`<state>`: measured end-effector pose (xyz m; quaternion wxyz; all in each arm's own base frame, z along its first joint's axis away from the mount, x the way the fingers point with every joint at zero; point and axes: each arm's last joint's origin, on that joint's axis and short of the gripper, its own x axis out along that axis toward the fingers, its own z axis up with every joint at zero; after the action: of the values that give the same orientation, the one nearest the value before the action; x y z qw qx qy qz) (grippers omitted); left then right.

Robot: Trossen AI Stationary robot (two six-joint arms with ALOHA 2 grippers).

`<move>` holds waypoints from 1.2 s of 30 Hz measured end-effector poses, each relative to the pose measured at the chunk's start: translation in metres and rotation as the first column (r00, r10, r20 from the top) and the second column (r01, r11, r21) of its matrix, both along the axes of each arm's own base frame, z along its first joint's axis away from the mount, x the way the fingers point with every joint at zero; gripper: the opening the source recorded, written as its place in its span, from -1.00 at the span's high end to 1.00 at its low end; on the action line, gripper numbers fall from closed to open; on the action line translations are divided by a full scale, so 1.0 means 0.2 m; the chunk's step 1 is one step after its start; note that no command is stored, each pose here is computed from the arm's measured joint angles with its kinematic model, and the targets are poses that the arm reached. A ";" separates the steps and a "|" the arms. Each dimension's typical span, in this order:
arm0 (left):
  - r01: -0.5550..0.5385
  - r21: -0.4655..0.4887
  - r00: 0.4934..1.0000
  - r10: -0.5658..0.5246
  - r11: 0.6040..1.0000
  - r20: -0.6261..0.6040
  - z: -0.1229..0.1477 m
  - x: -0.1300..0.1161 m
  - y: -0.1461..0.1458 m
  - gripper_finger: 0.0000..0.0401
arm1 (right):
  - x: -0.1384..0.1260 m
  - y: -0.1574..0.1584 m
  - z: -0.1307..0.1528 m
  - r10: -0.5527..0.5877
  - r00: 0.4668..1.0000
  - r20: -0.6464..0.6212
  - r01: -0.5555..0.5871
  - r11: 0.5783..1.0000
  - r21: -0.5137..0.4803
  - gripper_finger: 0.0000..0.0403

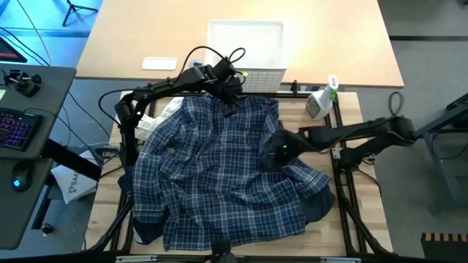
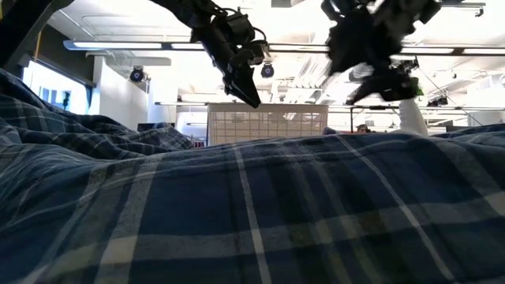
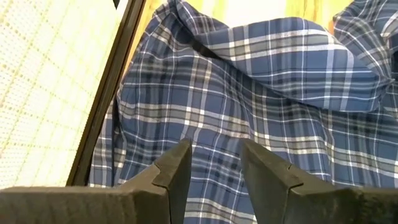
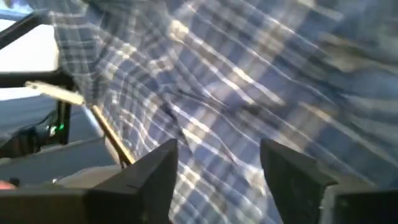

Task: Fold Laundry from Bin
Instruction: Fold the blue checkered long sleeve

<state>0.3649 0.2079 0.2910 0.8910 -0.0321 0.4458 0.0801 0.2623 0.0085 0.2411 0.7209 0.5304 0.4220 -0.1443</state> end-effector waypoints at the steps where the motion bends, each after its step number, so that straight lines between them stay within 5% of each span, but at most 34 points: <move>1: 0.000 0.000 1.000 0.000 1.000 0.000 0.00 0.00 0.00 0.37 | -0.05 0.00 0.01 -0.032 0.998 -0.056 0.032 0.999 0.003 -0.19; 4: -0.001 -0.002 1.000 0.001 1.000 0.000 0.00 0.00 0.00 0.37 | -0.23 -0.01 0.02 -0.182 0.937 -0.298 0.188 0.982 -0.011 -0.22; 7: -0.009 -0.009 1.000 0.009 1.000 0.001 0.00 0.00 0.00 0.37 | -0.39 -0.01 -0.01 -0.379 0.713 -0.589 0.454 0.891 -0.024 -0.20; 9: -0.008 -0.011 1.000 0.008 1.000 0.002 0.00 0.01 -0.01 0.37 | -0.46 0.00 -0.03 -0.393 0.597 -0.700 0.536 0.844 -0.017 -0.18; 18: 0.009 -0.011 1.000 -0.009 1.000 0.001 0.00 0.02 -0.04 0.37 | -0.55 0.06 -0.15 -0.315 0.467 -0.826 0.575 0.818 0.014 -0.06; 22: 0.014 -0.011 1.000 -0.014 1.000 0.001 0.00 0.03 -0.05 0.37 | -0.58 0.09 -0.21 -0.276 0.430 -0.860 0.562 0.827 0.016 0.03; 29: 0.025 -0.014 0.999 -0.025 1.000 -0.019 -0.01 0.02 -0.06 0.37 | -0.66 0.15 -0.23 -0.293 0.512 -0.807 0.510 0.860 0.011 0.12; 36: 0.036 -0.010 0.999 -0.036 0.999 -0.027 -0.01 0.02 -0.06 0.37 | -0.81 0.15 -0.15 -0.521 0.573 -0.632 0.679 0.734 0.010 0.12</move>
<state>0.3685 0.1963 0.2894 0.8860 -0.0275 0.4586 0.0623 0.1004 0.0381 0.2104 0.3849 0.6564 0.4314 -0.4846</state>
